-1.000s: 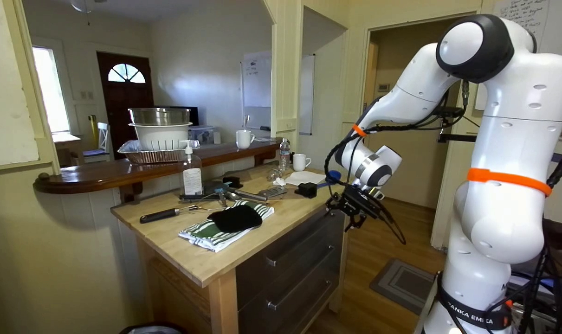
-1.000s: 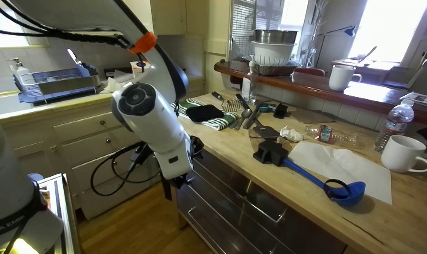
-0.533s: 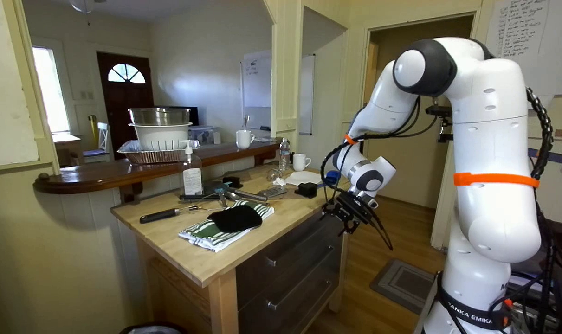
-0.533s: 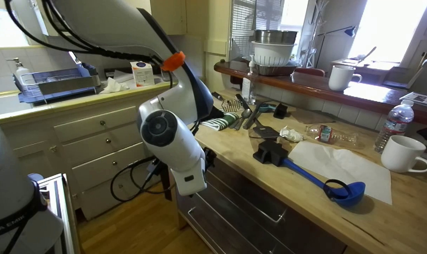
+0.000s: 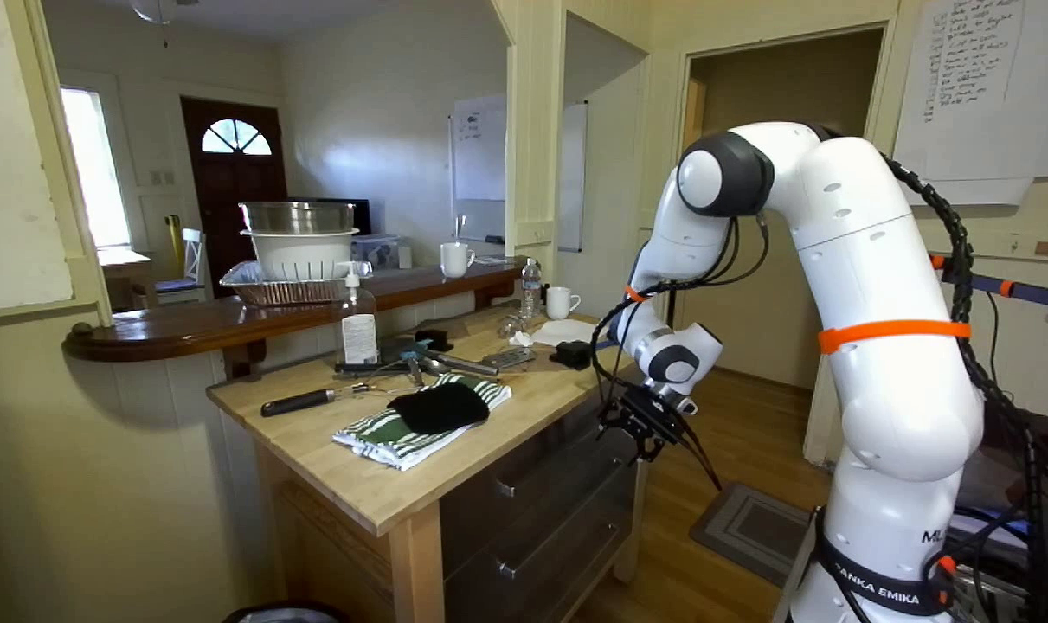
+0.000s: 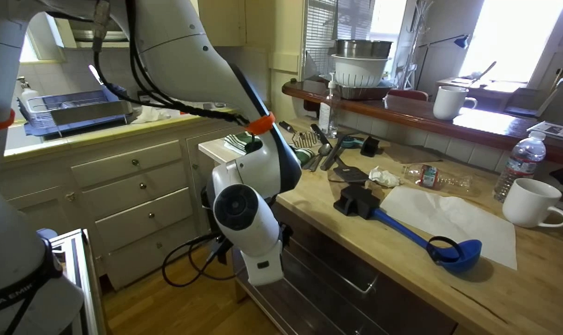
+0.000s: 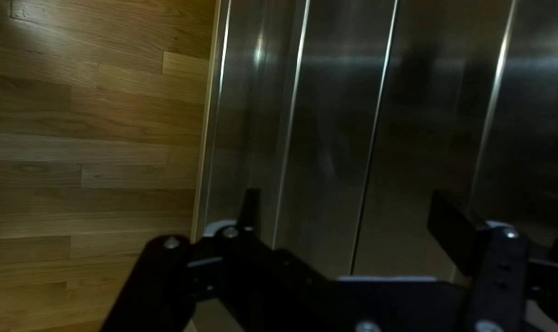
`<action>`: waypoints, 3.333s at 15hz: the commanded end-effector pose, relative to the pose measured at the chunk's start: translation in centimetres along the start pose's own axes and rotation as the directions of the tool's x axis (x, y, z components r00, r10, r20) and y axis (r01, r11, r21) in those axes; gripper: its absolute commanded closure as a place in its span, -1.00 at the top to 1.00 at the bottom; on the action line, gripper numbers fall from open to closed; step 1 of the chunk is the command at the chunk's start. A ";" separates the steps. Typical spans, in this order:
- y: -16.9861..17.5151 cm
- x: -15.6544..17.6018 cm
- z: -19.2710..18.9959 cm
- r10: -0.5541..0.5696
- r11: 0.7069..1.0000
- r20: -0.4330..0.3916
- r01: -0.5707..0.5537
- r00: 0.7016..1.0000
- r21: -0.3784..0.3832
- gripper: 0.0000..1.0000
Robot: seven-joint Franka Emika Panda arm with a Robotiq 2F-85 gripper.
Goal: Open the drawer
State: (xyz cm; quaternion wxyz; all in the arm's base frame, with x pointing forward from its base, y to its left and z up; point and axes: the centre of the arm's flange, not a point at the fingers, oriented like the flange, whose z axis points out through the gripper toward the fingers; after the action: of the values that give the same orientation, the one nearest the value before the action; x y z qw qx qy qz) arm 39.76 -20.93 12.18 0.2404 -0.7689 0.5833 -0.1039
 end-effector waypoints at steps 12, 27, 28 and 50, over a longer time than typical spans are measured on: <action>-1.6 1.5 1.3 0.020 0.989 -0.038 -0.014 0.999 0.148 0.68; -1.4 1.4 3.8 0.018 0.985 -0.055 -0.008 0.998 0.171 -0.44; -1.5 1.4 3.8 0.015 0.984 -0.054 -0.005 0.998 0.178 -0.64; 10.3 -5.3 -6.5 -0.005 0.998 -0.011 0.004 1.000 -0.065 -0.13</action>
State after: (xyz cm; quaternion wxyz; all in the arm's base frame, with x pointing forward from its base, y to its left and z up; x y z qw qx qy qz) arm 29.82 -21.30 12.75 0.2219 -0.7662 0.5939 -0.1046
